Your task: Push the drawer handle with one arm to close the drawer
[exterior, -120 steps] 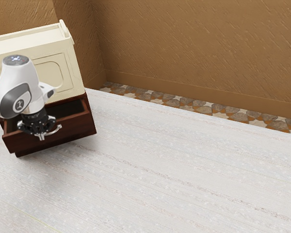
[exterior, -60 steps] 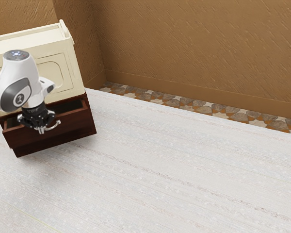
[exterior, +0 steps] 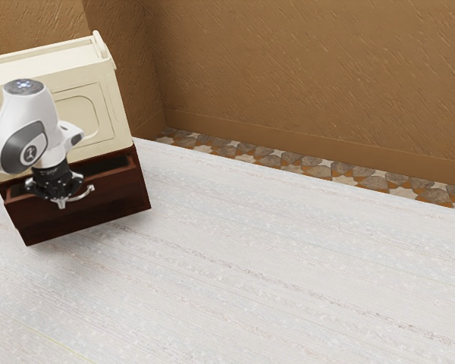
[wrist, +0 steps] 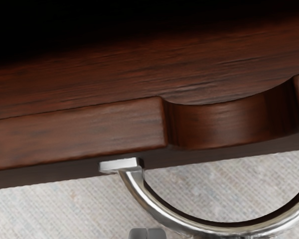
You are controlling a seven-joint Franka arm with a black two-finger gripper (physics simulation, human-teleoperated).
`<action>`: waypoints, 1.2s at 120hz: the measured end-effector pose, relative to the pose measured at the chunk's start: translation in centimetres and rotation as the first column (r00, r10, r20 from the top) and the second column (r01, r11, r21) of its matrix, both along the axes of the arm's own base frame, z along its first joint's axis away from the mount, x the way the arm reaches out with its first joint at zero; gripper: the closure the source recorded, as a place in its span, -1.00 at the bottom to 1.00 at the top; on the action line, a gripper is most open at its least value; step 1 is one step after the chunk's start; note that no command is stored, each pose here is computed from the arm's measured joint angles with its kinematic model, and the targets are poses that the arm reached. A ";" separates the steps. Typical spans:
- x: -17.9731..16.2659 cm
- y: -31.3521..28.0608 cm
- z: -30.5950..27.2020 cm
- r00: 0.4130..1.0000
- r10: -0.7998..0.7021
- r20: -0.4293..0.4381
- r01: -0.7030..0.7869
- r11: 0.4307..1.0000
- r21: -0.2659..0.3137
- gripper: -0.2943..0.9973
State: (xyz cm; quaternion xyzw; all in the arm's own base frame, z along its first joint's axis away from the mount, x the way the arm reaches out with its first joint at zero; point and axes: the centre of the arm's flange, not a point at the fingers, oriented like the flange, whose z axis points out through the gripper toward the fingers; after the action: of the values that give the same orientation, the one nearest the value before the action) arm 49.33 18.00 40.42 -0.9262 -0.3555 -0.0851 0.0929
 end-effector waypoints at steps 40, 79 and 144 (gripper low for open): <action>1.1 1.5 0.0 1.000 -0.006 0.009 0.005 1.000 0.010 0.67; 1.9 3.3 0.0 1.000 -0.014 0.023 0.013 1.000 0.024 0.67; 2.2 4.2 -0.2 0.996 -0.062 0.069 0.058 0.996 0.066 0.67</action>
State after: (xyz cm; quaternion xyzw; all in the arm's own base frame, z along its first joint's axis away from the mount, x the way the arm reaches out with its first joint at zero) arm 51.54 22.24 40.22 -0.9294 -0.3276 -0.1318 0.1072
